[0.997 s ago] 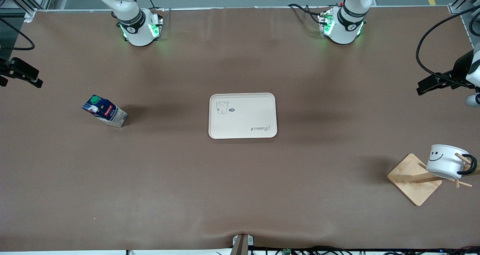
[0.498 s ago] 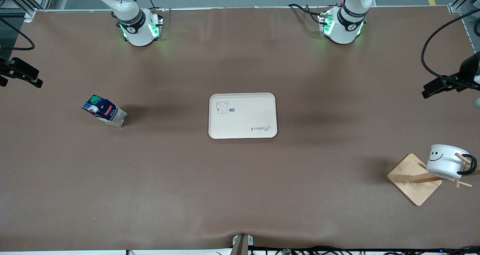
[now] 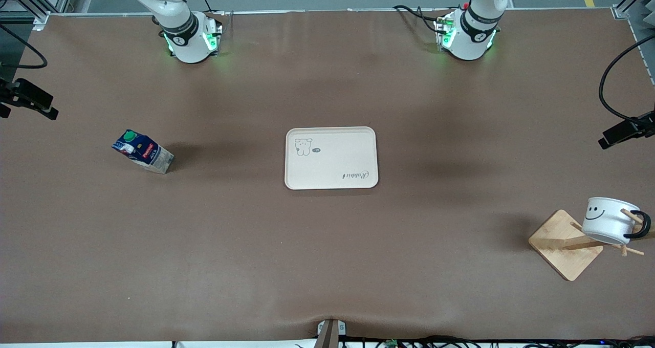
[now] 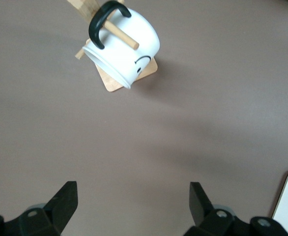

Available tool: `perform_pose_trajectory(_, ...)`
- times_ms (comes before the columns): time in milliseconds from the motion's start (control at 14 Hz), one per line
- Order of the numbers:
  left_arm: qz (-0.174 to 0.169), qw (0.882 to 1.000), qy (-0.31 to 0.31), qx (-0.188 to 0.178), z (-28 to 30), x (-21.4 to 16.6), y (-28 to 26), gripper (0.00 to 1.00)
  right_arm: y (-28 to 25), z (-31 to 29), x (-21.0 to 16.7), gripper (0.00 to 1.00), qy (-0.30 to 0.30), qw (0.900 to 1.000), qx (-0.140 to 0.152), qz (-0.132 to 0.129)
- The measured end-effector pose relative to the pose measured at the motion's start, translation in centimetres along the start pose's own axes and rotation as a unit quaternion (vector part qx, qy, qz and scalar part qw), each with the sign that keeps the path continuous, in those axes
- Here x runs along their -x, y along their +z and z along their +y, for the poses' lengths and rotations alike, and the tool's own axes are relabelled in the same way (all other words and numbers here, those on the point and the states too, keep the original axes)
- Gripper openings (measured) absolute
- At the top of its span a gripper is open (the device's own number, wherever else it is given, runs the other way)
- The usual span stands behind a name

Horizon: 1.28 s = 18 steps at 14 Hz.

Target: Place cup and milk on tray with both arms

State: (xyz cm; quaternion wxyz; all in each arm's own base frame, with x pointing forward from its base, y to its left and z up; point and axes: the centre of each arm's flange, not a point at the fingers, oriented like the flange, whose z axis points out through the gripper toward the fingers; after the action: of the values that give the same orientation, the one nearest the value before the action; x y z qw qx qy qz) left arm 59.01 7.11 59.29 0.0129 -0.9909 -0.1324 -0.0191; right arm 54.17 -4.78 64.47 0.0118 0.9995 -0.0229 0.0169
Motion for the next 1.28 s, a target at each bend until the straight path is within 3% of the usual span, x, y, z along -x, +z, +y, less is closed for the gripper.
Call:
perform_pose_trajectory(285,0.002,1.000,-0.007,0.002,-0.7,-1.5,0.5,1.00,0.0,0.0,0.0,1.00,0.000,1.000,0.000,0.000)
perform_pose_trajectory(1281,0.011,1.000,-0.007,0.003,-0.6,-1.8,0.0,1.00,0.0,0.2,0.0,1.00,0.002,1.000,0.000,0.000)
